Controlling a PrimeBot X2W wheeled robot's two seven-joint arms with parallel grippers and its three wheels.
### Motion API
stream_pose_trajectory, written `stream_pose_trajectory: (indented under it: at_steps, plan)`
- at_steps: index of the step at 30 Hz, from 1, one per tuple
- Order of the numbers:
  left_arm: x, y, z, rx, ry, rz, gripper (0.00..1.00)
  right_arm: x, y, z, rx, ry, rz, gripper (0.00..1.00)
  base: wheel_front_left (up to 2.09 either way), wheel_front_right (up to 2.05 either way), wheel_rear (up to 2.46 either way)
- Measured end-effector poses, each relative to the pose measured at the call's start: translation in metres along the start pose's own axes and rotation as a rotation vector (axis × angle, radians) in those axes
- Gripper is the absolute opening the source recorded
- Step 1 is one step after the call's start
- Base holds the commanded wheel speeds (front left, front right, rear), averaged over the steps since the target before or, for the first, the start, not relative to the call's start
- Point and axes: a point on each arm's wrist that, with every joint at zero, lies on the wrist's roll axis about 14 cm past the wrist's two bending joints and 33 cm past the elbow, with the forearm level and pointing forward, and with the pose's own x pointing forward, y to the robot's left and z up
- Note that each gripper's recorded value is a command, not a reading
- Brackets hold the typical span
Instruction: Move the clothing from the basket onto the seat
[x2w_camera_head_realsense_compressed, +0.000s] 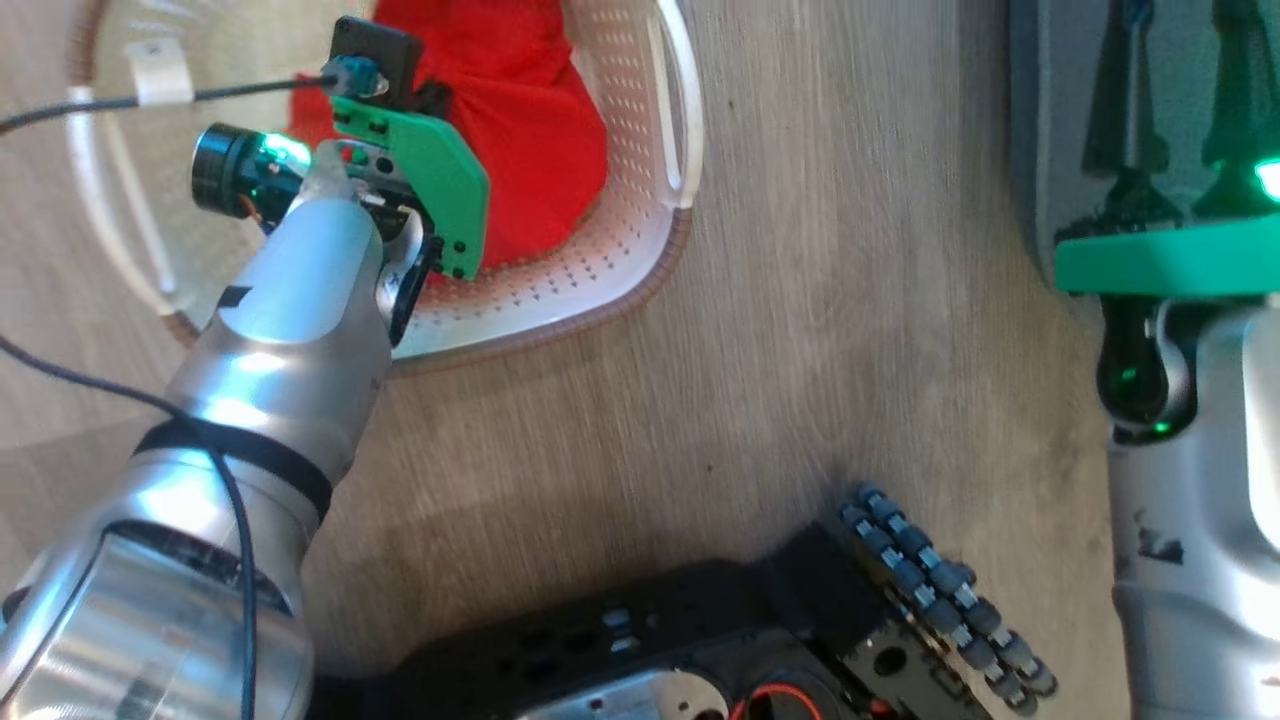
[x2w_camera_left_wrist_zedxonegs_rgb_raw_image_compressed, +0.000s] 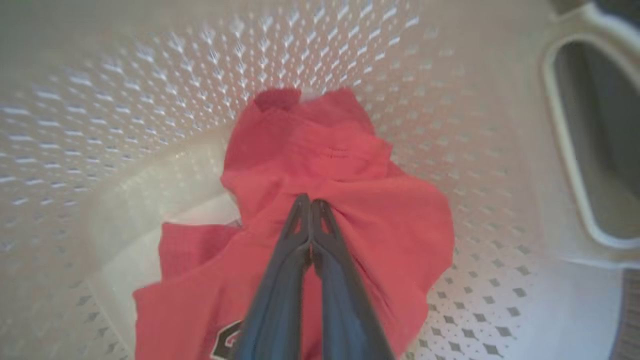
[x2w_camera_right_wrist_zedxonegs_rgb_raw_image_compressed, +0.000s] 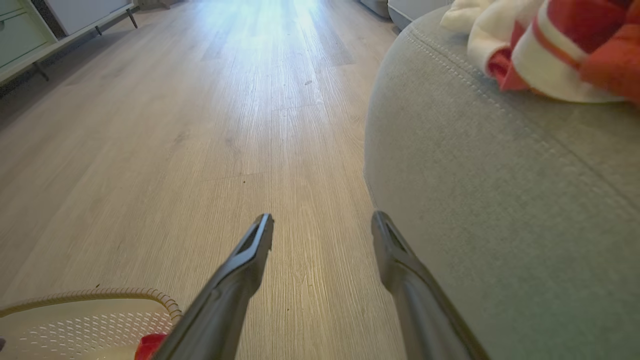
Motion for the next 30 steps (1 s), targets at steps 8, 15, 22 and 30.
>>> stream_pose_trajectory:
  at_steps: [8,15,22,30]
  plan:
    - [-0.055,0.005,0.040,-0.046,-0.173,0.056,0.00,-0.025,0.001,0.026,0.013,-0.024,-0.013,1.00,0.00,0.00,0.00]
    - [-0.140,0.009,0.094,-0.071,-0.381,0.145,0.00,-0.064,0.009,0.065,0.046,-0.079,-0.001,1.00,0.00,0.00,0.00]
    - [-0.228,0.011,0.117,-0.072,-0.581,0.229,0.00,-0.099,0.022,0.096,0.067,-0.142,0.038,1.00,0.00,0.00,0.00]
    - [-0.317,-0.001,0.118,-0.055,-0.768,0.298,0.00,-0.137,0.032,0.120,0.070,-0.202,0.079,1.00,0.00,0.00,0.00]
